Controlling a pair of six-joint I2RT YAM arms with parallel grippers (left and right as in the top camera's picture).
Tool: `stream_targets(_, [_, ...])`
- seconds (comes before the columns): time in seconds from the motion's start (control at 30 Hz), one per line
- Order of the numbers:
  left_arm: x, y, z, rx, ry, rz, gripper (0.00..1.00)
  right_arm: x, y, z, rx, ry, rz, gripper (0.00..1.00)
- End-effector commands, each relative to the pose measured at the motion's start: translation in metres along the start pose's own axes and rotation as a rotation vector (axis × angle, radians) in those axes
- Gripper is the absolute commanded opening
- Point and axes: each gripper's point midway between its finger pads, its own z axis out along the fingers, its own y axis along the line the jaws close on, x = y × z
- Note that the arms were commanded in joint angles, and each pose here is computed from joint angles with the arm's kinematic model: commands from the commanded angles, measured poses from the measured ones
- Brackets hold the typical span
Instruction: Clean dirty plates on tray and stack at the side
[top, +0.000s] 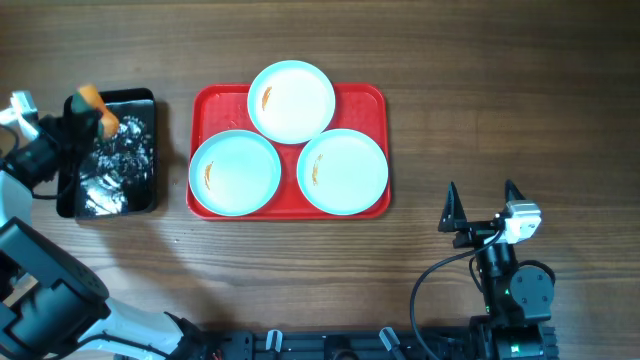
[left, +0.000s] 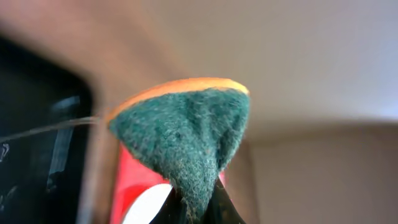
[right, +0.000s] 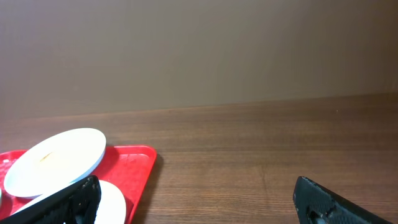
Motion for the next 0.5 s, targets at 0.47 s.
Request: stream_targets(0.47, [0.008,0.084,-0.025,-0.527,-0.046,-0.118,0.04,-0.002,0.001,0.0,-0.005,-0.008,0.008,1.0])
